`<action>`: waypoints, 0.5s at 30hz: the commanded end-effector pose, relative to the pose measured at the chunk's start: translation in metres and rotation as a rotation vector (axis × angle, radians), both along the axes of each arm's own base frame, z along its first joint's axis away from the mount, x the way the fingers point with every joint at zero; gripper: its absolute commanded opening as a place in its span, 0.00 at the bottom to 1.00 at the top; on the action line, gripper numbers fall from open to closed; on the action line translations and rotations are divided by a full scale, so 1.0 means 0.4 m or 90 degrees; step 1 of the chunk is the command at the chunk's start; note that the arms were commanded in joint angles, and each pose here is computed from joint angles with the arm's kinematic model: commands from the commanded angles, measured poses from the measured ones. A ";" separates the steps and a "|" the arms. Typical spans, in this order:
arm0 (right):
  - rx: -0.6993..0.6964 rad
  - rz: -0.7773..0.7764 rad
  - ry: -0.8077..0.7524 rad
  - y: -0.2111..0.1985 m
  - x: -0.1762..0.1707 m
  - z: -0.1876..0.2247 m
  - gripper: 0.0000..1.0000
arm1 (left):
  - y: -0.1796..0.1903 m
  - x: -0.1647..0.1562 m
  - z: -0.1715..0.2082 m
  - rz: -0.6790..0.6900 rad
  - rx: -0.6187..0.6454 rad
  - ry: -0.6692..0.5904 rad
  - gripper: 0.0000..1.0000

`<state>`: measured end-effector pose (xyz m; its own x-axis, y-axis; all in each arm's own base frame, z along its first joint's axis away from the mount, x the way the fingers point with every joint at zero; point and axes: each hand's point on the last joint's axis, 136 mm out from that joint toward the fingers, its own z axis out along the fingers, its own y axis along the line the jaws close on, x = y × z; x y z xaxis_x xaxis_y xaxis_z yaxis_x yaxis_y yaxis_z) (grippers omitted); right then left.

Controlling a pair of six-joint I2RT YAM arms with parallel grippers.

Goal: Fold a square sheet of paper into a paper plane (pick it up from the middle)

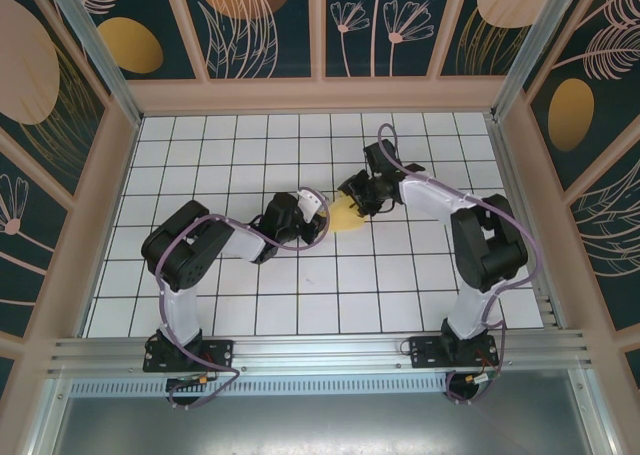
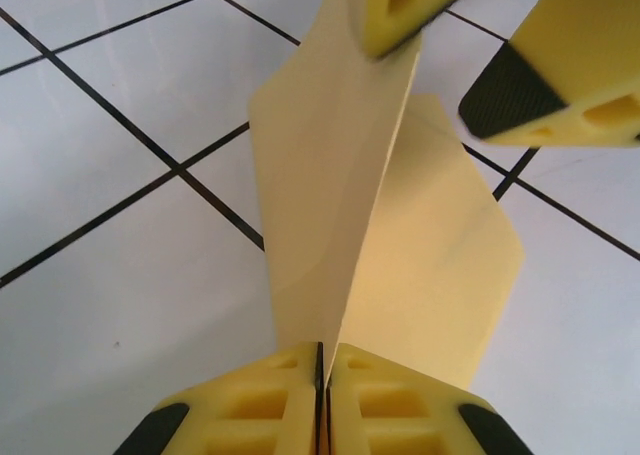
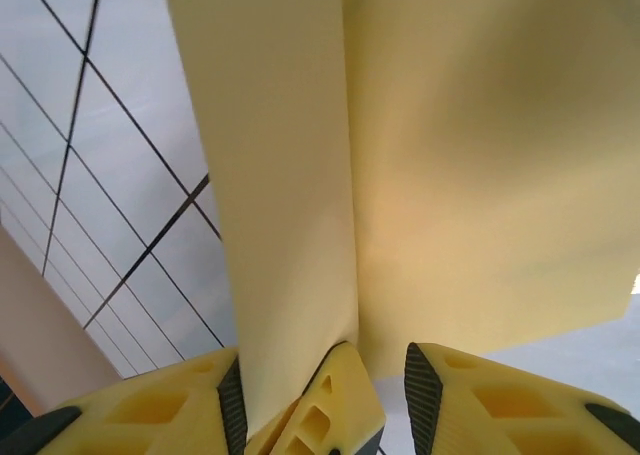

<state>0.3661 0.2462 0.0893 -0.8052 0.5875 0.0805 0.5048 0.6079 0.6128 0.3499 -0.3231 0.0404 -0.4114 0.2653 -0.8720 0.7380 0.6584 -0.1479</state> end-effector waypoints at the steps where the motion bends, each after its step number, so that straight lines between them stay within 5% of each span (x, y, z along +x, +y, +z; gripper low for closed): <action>1: 0.005 0.043 -0.109 -0.020 0.012 0.052 0.49 | -0.013 -0.027 -0.017 0.000 -0.051 0.053 0.12; 15: 0.013 0.140 -0.174 -0.016 -0.036 -0.005 0.40 | -0.041 -0.052 -0.054 -0.001 -0.087 0.179 0.12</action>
